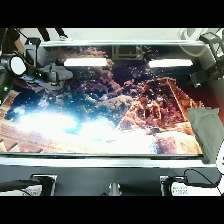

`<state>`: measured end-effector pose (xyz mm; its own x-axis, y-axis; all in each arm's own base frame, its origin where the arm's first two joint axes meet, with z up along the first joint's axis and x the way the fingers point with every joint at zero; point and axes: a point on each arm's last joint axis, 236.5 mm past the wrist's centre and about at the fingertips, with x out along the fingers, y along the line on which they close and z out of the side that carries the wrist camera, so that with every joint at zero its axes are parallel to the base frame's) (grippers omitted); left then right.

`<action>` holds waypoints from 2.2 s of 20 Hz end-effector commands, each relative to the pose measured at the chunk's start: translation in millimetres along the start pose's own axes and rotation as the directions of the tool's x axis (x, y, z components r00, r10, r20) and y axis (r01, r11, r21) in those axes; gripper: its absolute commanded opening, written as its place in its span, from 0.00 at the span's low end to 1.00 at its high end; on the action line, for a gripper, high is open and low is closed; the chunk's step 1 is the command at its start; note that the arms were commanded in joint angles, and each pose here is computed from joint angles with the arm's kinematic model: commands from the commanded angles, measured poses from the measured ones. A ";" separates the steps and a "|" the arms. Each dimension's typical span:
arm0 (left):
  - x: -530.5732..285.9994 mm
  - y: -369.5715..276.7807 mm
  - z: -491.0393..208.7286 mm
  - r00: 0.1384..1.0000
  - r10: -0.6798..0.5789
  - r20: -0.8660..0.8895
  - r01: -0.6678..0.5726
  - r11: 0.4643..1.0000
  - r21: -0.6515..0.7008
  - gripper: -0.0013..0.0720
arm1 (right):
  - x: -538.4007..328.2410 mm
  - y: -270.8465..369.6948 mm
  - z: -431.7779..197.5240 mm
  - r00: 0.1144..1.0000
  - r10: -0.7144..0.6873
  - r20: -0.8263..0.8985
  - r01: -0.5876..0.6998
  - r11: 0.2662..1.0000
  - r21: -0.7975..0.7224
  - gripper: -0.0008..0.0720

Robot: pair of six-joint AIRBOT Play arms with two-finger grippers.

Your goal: Fold the shirts.

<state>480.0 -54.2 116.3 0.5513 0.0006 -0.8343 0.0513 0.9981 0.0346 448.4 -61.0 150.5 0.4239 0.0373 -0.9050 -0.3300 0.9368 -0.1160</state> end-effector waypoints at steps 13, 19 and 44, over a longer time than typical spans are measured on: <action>202.9 130.3 19.6 1.000 -0.016 -0.027 -0.005 0.761 -0.649 0.97 | -3.3 28.8 35.0 0.982 0.121 0.146 -0.122 0.993 -0.005 0.94; 233.0 127.3 -0.1 0.997 -0.051 -0.065 -0.007 0.736 -0.677 0.79 | -4.9 39.9 33.6 0.976 0.168 0.141 -0.165 0.986 -0.032 0.95; -150.1 -283.5 -117.7 0.760 -0.647 -0.067 0.643 0.734 0.219 0.05 | -166.8 81.3 -78.1 0.996 -0.008 0.094 0.018 0.994 -0.106 0.93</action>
<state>320.0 -307.1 278.2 0.4987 -0.7045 -0.5049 0.6150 0.6981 -0.3667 298.0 -18.0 301.3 0.6494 0.0461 -0.7590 -0.3728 0.8892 -0.2651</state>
